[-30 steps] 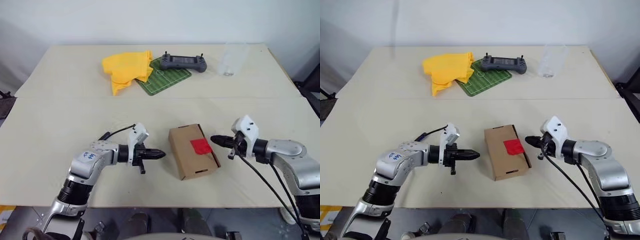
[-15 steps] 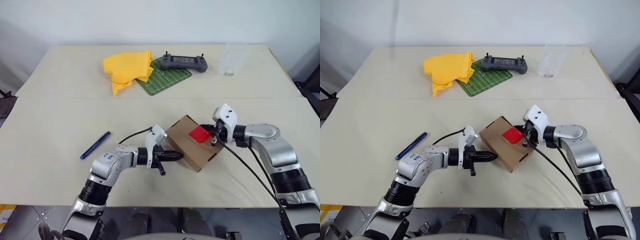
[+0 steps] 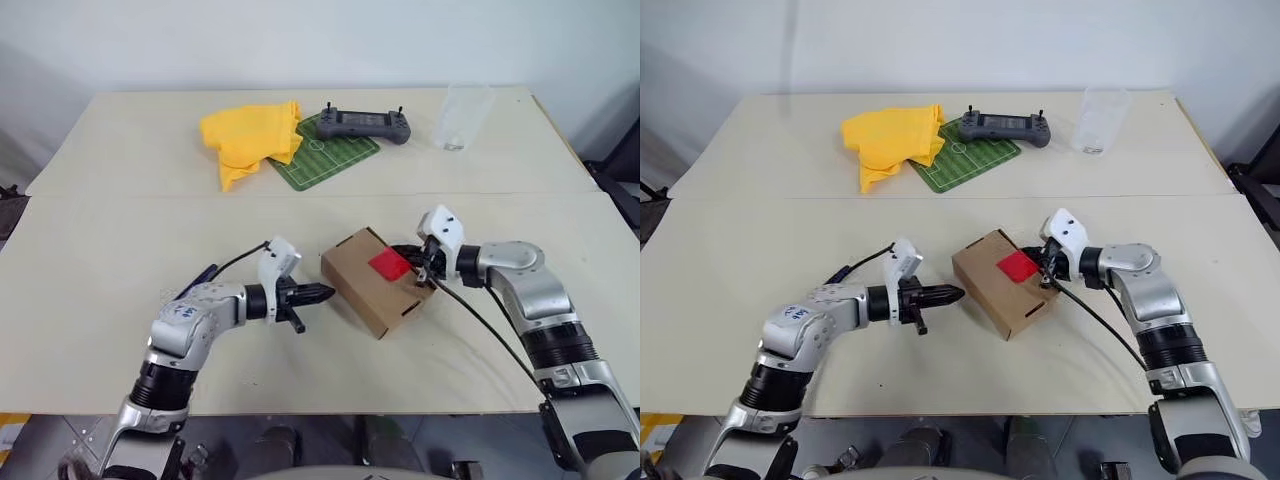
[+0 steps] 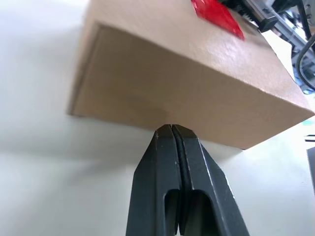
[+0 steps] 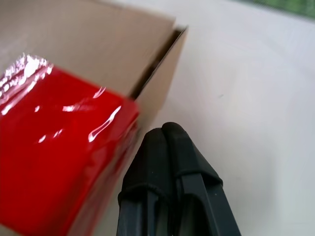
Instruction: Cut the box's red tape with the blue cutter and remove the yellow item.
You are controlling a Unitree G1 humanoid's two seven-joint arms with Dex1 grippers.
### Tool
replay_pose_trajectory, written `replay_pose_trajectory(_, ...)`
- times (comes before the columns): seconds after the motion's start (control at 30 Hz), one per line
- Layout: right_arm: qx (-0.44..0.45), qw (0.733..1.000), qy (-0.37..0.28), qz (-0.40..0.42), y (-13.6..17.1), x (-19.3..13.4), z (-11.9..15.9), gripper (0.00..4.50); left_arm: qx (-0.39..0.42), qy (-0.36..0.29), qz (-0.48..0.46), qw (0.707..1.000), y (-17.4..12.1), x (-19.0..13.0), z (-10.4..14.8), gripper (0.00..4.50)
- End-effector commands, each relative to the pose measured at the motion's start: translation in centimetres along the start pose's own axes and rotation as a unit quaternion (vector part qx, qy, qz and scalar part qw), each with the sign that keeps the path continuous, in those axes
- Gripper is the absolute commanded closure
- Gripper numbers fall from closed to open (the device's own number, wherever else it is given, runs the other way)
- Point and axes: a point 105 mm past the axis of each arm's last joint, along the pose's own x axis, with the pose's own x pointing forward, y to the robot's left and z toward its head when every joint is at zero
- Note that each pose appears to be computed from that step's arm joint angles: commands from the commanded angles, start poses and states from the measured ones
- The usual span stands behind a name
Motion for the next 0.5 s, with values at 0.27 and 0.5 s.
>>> replay_pose_trajectory(0.27,-0.056,0.991,-0.114,-0.032,1.3,-9.8,4.5,1.93,0.193,-0.099,0.068,0.974,0.2,-13.3,3.0,2.43)
replay_pose_trajectory(0.5,-0.064,0.991,-0.114,0.04,7.9,-12.0,4.4,0.0,0.128,-0.141,0.33,0.924,5.5,-27.9,1.3,0.26)
